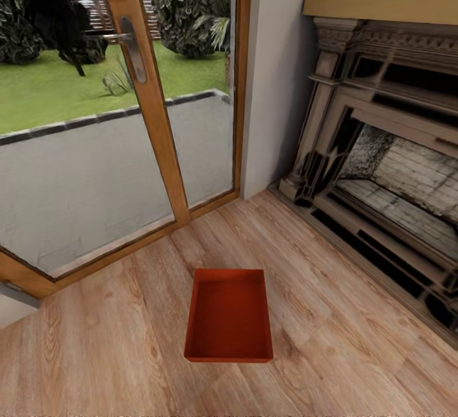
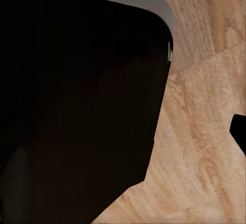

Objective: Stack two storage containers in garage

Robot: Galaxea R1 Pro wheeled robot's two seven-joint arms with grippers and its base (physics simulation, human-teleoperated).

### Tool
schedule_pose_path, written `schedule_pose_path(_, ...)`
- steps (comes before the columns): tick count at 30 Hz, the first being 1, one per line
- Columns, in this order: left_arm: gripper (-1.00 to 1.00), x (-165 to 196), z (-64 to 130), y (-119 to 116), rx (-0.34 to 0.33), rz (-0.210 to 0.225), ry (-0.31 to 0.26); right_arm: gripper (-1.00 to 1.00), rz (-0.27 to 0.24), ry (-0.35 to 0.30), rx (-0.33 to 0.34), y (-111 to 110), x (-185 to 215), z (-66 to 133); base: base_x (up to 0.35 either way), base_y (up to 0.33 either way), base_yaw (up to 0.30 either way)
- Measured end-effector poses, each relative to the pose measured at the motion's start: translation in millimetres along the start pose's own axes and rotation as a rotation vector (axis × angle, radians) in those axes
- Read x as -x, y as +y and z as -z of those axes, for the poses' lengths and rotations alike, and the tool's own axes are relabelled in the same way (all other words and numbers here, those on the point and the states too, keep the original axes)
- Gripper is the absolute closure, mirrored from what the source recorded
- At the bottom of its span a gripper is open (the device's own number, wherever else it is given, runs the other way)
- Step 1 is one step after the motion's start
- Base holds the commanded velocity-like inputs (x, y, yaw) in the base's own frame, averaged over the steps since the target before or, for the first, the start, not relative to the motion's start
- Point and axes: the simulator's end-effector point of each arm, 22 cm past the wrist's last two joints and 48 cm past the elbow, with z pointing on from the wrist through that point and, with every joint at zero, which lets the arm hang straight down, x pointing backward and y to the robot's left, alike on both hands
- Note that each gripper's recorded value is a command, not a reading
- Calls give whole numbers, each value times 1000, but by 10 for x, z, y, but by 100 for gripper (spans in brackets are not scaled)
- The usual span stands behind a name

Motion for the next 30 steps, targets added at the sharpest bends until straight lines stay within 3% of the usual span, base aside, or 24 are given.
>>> schedule_pose_path(30,-100,-181,-36,122,25,14,46,-100,-2,42,7,35,-175,-26,0,0,0)
